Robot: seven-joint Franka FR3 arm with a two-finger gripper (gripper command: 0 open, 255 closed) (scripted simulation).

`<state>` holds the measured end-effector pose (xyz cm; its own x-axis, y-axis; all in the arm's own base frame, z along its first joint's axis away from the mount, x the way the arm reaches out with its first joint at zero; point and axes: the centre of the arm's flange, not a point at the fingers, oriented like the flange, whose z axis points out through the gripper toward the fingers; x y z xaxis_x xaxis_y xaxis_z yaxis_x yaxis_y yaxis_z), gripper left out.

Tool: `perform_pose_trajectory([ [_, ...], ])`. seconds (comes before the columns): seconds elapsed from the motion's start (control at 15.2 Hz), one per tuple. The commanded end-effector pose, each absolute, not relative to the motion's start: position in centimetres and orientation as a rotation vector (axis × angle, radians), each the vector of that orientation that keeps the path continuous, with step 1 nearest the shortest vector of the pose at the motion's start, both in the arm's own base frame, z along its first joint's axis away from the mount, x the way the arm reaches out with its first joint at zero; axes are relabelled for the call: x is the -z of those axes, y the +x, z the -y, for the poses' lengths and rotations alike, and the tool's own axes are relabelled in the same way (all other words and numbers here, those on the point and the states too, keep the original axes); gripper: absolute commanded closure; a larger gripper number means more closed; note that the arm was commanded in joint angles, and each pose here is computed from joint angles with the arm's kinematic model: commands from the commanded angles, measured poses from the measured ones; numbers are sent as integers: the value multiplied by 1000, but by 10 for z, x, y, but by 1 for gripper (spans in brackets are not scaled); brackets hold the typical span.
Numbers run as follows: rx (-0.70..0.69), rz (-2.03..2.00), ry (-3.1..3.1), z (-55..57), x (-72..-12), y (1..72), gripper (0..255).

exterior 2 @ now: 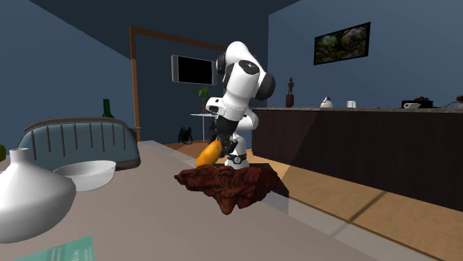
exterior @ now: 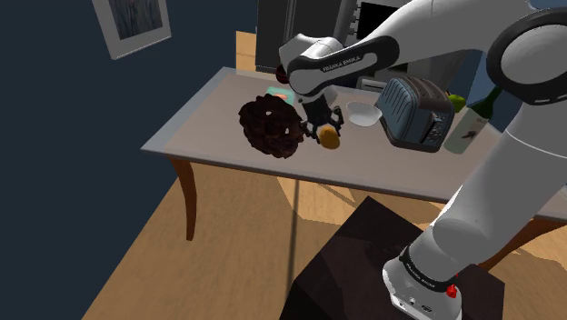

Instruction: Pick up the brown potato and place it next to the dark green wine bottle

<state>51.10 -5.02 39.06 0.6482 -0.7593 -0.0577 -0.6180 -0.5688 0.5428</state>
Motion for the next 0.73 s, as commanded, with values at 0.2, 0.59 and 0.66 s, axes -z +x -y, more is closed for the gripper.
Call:
perform_pose_trajectory([
  [0.2, 393, 1075, 2384, 50, -417, 511, 255],
  [0.59, 393, 1075, 2384, 50, -449, 511, 255],
  [0.66, 393, 1075, 2384, 50, -454, 511, 255],
])
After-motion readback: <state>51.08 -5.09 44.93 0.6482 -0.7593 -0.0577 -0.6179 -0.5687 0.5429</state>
